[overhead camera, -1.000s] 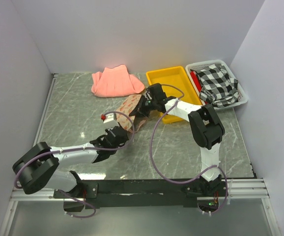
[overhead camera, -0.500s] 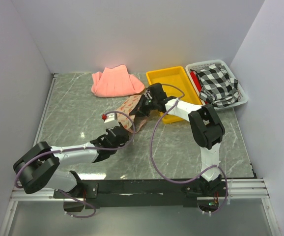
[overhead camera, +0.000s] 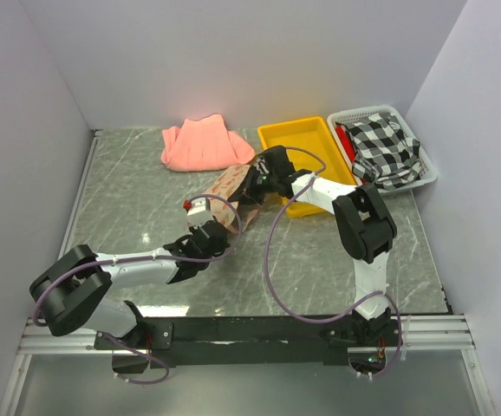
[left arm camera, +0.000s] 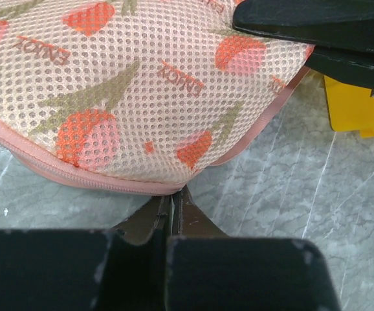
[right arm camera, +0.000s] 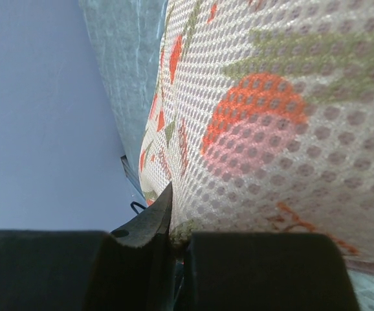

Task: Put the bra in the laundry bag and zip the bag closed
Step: Zip the zipper on the laundry bag.

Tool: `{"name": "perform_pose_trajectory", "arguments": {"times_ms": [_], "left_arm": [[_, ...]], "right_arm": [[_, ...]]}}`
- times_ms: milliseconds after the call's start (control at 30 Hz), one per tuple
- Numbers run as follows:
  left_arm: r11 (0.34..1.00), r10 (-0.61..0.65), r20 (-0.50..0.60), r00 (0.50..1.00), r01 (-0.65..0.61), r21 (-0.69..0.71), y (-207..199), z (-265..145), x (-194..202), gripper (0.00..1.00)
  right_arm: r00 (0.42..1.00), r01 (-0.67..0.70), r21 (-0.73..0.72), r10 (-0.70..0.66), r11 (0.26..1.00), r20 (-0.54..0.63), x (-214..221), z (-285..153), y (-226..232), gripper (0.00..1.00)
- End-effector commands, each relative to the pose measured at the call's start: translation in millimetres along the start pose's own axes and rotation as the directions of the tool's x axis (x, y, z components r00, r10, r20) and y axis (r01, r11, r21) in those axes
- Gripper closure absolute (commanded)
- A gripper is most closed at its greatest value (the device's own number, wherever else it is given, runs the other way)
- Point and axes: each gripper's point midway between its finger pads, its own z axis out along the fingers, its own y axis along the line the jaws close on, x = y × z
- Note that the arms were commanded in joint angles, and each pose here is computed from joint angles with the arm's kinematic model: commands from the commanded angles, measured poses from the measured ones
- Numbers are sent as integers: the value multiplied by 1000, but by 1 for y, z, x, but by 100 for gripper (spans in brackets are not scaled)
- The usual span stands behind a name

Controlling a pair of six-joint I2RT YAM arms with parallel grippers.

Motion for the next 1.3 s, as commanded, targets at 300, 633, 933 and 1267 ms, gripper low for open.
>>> {"name": "perform_pose_trajectory", "arguments": {"times_ms": [300, 633, 933, 1267], "left_arm": [[998, -52, 80, 995, 54, -30, 12, -17, -24, 99], [999, -52, 82, 995, 52, 2, -4, -8, -25, 99], [998, -38, 80, 996, 35, 49, -22, -2, -28, 99], [993, 3, 73, 997, -11, 119, -54, -3, -30, 99]], "right_arm": [[994, 99, 24, -98, 995, -48, -1, -1, -1, 47], [995, 49, -19, -50, 999, -82, 35, -29, -5, 20], [999, -12, -21, 11, 1000, -32, 65, -63, -5, 16], [996, -83, -63, 81, 995, -39, 74, -40, 10, 16]]}}
